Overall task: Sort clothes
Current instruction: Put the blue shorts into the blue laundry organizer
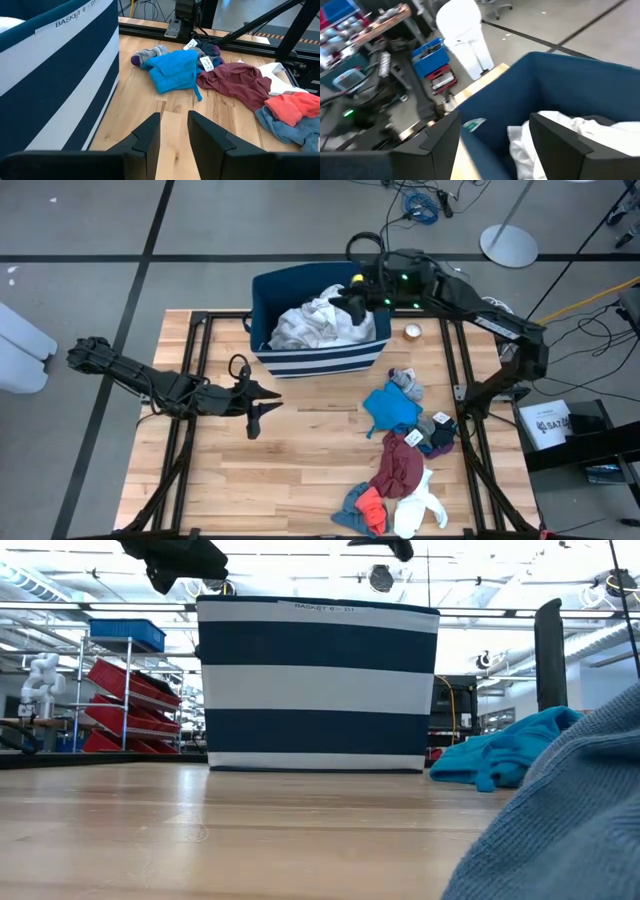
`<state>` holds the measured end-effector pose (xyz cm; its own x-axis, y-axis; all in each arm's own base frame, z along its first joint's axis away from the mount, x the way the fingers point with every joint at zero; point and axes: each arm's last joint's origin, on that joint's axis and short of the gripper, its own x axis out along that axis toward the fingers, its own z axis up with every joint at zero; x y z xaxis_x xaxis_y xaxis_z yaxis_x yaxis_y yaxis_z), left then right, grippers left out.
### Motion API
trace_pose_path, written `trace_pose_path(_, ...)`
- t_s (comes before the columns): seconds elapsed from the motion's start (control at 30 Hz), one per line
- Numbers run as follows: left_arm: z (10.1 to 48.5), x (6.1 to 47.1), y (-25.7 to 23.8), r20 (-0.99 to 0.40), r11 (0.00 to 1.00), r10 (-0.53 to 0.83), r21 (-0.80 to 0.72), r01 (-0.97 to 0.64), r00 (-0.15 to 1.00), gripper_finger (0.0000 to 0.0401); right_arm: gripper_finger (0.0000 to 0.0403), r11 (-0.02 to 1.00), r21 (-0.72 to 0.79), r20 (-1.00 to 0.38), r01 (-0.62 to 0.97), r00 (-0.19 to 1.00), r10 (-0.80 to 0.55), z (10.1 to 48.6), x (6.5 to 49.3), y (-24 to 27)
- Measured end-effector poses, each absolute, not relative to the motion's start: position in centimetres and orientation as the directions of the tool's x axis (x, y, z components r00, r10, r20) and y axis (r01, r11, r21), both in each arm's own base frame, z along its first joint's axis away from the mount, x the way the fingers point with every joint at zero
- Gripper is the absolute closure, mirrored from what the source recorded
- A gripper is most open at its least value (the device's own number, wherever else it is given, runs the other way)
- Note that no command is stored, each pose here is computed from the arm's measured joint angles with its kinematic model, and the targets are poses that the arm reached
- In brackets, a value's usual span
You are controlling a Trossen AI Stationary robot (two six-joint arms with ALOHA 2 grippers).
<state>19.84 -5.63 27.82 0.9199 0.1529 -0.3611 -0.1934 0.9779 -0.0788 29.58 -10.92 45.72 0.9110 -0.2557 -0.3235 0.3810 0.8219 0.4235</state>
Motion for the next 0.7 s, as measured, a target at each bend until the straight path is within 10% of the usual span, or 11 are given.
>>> trace_pose_path(0.7, 27.8, 19.8, -5.6, -0.361, 0.974, 0.153, -0.104, -0.203, 0.92, 0.0294, 0.0177, 0.885, 0.412, -0.412, 0.217, 0.911, -0.032, 45.7, 29.3, -3.4)
